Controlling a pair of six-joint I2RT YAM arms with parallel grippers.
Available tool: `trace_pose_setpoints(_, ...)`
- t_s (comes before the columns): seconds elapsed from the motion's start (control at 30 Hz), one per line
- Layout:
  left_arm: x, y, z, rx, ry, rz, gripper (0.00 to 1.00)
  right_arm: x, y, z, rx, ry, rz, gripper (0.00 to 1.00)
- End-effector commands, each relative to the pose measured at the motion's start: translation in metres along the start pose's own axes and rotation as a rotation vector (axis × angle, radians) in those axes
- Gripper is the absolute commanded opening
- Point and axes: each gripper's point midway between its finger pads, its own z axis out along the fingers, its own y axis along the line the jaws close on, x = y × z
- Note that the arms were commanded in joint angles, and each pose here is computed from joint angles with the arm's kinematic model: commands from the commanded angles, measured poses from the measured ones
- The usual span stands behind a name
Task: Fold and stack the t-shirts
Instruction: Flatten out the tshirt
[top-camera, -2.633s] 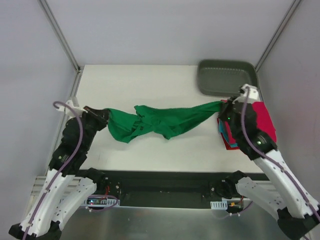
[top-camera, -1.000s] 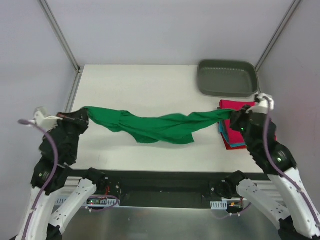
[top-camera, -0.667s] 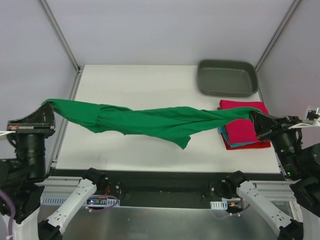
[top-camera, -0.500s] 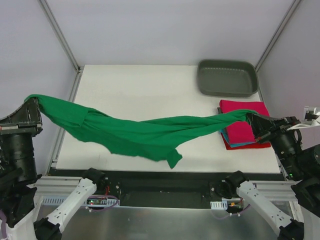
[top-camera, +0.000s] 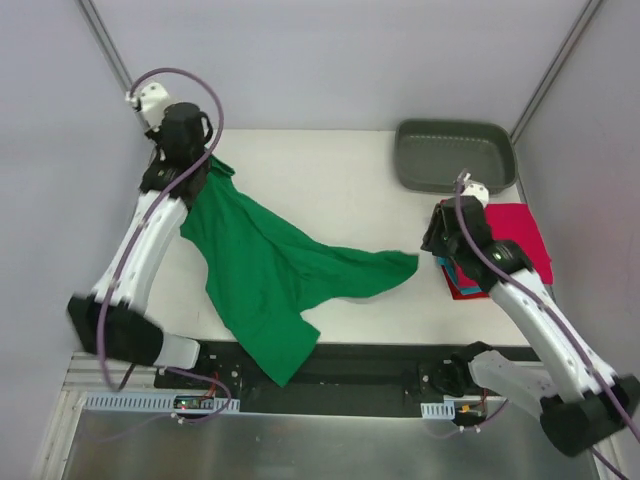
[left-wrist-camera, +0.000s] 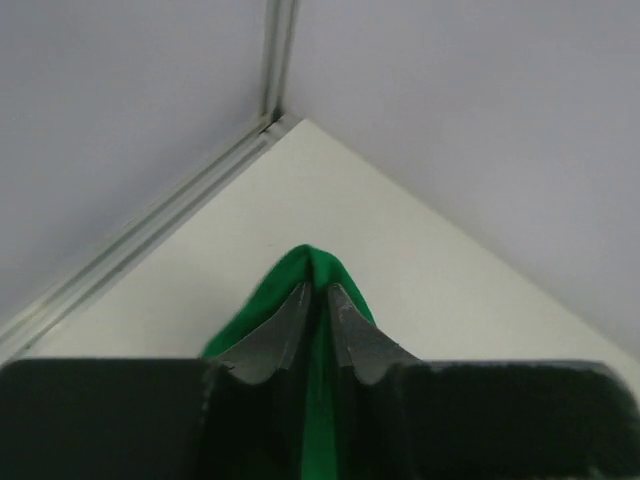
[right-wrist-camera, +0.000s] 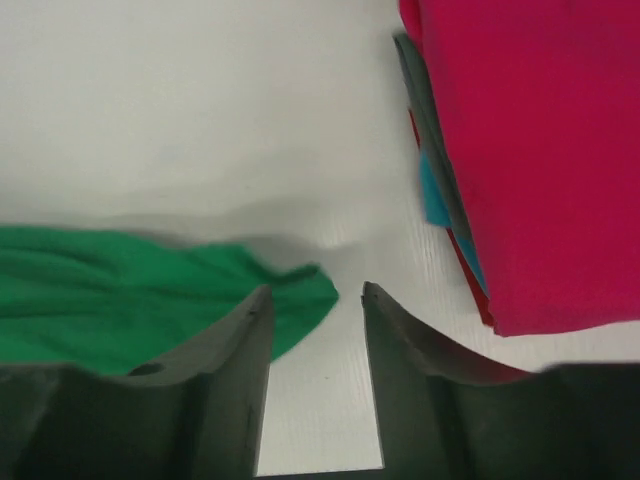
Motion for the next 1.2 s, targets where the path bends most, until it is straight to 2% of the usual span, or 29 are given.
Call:
trace_pose_setpoints(0.0,0.089,0.002,0.105,-0.1,0.183,0.147,0.33,0.034,-0.022,0.062,0.127,0.198,0.085,0.61)
trace_pose_setpoints(0.03,0.109,-0.005,0.12,-0.109,0.252,0.212,0.82,0.036,-0.022,0.071,0.125,0.25,0.082,0.73)
trace_pose_setpoints(0.07,0.126,-0.009,0.126,-0.114,0.323,0.263,0.99,0.033,-0.023,0.075,0.132,0.274,0.07,0.77)
trace_pose_setpoints(0.17,0.152,-0.012,0.134,-0.143,0.398,0.313,0.99,0.024,-0.015,0.082,0.093,0.261,0.009,0.86)
trace_pose_setpoints(0.2,0.159,-0.011,0.131,-0.138,0.415,0.307,0.99,0.023,-0.004,0.083,0.022,0.247,-0.01,0.91)
trace_pose_setpoints(0.23,0.161,-0.01,0.126,-0.131,0.426,0.292,0.99,0.023,0.006,0.083,-0.045,0.232,-0.041,0.92)
trace_pose_setpoints(0.27,0.165,-0.006,0.12,-0.13,0.442,0.28,0.99,0.022,0.014,0.083,-0.108,0.208,-0.068,0.99)
trace_pose_setpoints(0.3,0.166,-0.005,0.112,-0.121,0.452,0.247,0.99,0.026,0.022,0.082,-0.173,0.204,-0.097,0.96)
trace_pose_setpoints(0.4,0.193,0.006,0.077,-0.078,0.558,0.177,0.99,0.043,0.031,0.079,-0.266,0.221,-0.138,0.96)
trace_pose_setpoints(0.53,0.232,0.019,0.01,0.007,0.74,0.038,0.99,0.066,0.052,0.076,-0.436,0.247,-0.17,0.96)
trace_pose_setpoints(0.67,0.28,0.042,-0.055,0.04,0.91,-0.012,0.99,0.089,0.077,0.082,-0.535,0.337,-0.19,0.96)
trace_pose_setpoints(0.8,0.315,0.067,-0.103,0.044,1.002,0.009,0.99,0.115,0.098,0.105,-0.54,0.467,-0.194,0.96)
trace_pose_setpoints(0.9,0.336,0.083,-0.119,0.015,1.048,-0.006,0.99,0.132,0.105,0.128,-0.485,0.555,-0.114,0.96)
trace_pose_setpoints(1.0,0.351,0.098,-0.121,-0.035,1.067,0.038,0.99,0.148,0.102,0.15,-0.422,0.601,-0.08,0.96)
trace_pose_setpoints(1.17,0.361,0.105,-0.102,-0.093,1.068,0.144,0.99,0.157,0.064,0.169,-0.196,0.599,-0.114,0.96)
